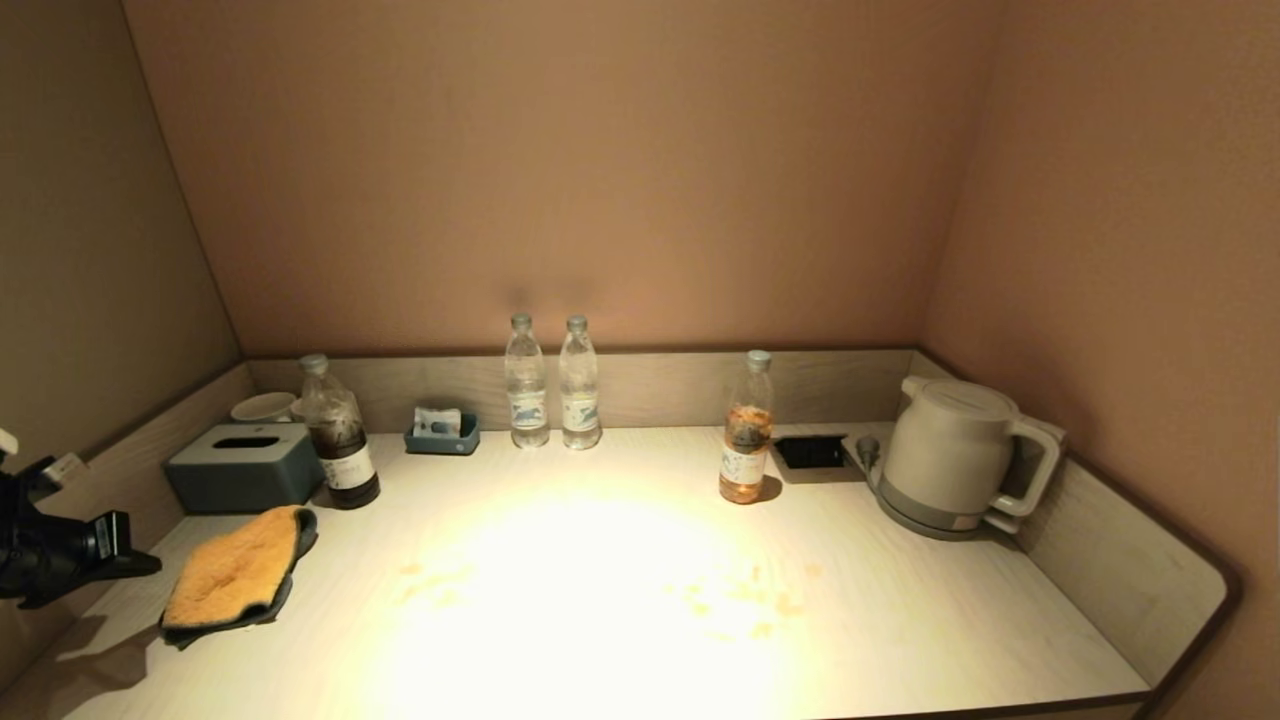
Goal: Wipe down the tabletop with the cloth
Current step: Pick up the tablecloth
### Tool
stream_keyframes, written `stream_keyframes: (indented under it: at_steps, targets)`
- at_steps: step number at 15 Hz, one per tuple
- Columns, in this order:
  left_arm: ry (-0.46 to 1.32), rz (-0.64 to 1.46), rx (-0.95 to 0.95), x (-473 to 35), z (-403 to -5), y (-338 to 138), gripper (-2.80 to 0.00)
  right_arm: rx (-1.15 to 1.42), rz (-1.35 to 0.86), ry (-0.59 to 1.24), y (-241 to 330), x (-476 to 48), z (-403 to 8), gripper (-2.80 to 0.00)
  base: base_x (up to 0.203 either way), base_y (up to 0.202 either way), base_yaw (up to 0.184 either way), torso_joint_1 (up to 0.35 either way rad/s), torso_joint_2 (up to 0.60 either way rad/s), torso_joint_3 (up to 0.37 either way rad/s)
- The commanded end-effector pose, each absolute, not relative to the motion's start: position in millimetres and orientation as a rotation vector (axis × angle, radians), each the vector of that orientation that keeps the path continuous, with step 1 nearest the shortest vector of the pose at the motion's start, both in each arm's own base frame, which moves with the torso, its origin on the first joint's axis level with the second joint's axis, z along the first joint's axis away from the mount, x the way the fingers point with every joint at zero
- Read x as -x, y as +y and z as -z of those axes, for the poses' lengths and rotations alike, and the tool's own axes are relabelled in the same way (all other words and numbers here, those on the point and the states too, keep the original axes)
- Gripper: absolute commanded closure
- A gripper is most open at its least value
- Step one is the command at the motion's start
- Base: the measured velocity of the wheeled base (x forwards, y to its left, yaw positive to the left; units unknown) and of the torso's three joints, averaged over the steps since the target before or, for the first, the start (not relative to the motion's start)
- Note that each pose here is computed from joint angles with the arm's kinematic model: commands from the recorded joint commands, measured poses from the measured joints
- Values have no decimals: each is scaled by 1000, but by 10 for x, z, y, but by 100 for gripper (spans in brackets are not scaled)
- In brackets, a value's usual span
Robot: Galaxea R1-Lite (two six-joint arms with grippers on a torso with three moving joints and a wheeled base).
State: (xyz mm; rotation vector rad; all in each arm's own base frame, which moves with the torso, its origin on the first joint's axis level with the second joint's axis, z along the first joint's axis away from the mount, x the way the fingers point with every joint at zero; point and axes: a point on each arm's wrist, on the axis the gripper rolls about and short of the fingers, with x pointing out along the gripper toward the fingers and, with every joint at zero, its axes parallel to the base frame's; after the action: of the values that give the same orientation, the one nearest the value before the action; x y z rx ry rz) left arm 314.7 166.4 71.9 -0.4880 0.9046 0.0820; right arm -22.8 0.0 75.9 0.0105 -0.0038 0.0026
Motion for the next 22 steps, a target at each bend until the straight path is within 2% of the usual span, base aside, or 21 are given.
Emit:
stream_keyframes:
  at_steps: [1,8,9,17,22]
  targets:
    - [925,-71,485,-3215,-612,1681,0,-11,-3,-6,0,228,-761,0,0,0,0,0,0,0]
    - [891,-60,446,-3278,-673,1610,0,-11,-3,-6,0,228,-761,0,0,0,0,0,0,0]
    - [891,-60,446,-3279,-672,1610,-280,-11,-3,-6,0,228,-761,0,0,0,0,0,0,0]
    - [862,-56,420,-3362,-641,1601,-280,-11,-3,-5,0,228,-760,0,0,0,0,0,0,0]
    - [852,-28,381,-3535,-382,1559,-280,-11,-3,-5,0,228,-760,0,0,0,0,0,0,0]
